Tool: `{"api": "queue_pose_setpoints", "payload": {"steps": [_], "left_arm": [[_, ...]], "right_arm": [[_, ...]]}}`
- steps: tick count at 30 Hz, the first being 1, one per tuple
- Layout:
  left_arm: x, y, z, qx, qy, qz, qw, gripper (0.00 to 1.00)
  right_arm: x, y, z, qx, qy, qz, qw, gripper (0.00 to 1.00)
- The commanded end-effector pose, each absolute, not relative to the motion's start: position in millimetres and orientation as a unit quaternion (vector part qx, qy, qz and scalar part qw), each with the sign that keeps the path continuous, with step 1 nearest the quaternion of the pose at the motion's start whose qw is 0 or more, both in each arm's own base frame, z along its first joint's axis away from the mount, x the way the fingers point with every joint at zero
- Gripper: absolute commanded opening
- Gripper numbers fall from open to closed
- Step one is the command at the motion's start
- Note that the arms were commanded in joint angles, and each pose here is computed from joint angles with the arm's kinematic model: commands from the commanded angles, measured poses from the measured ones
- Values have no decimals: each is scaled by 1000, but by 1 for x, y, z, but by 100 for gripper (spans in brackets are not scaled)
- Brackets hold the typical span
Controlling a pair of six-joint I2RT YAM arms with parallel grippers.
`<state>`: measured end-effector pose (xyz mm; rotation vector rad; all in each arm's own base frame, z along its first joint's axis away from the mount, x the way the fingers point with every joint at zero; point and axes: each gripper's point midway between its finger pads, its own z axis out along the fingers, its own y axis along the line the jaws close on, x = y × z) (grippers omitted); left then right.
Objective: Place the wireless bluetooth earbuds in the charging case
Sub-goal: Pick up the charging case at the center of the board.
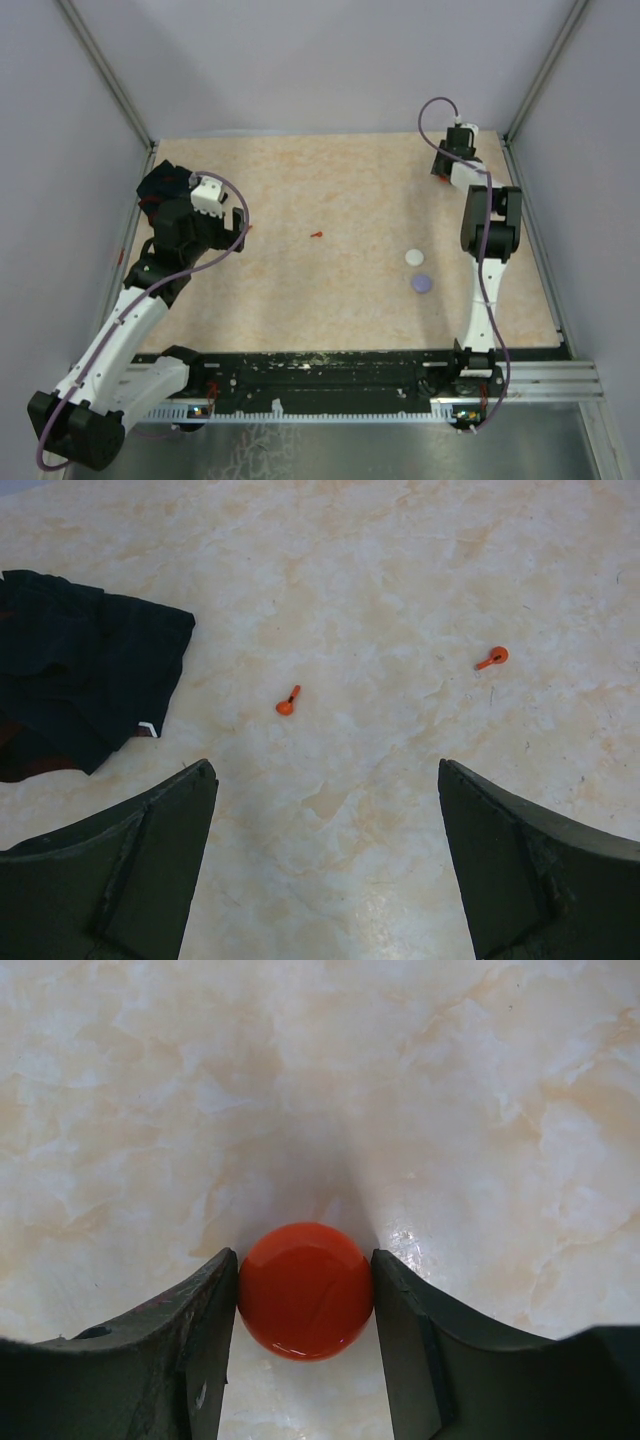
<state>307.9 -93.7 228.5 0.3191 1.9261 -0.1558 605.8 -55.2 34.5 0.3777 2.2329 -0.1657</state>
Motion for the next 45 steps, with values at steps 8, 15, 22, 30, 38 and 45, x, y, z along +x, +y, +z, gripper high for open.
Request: {"api": "queue_pose_setpoints", "payload": {"steps": [8, 15, 22, 30, 38, 45], "left_arm": [[308, -104, 232, 139, 809, -102, 562, 95], [305, -114, 234, 150, 803, -132, 562, 95], [302, -130, 232, 169, 797, -174, 554, 94], [298, -150, 238, 185, 785, -228, 545, 94], [288, -180, 236, 204, 780, -317, 500, 91], [269, -204, 235, 250, 754, -394, 463, 87]], "right_arm": [[581, 13, 75, 61, 897, -21, 438, 45], [540, 73, 111, -27, 883, 26, 467, 45], [484, 130, 138, -132, 857, 69, 493, 45], [409, 195, 174, -279, 791, 132, 528, 45], [336, 263, 218, -453, 664, 172, 570, 44], [286, 302, 234, -564, 554, 202, 578, 42]]}}
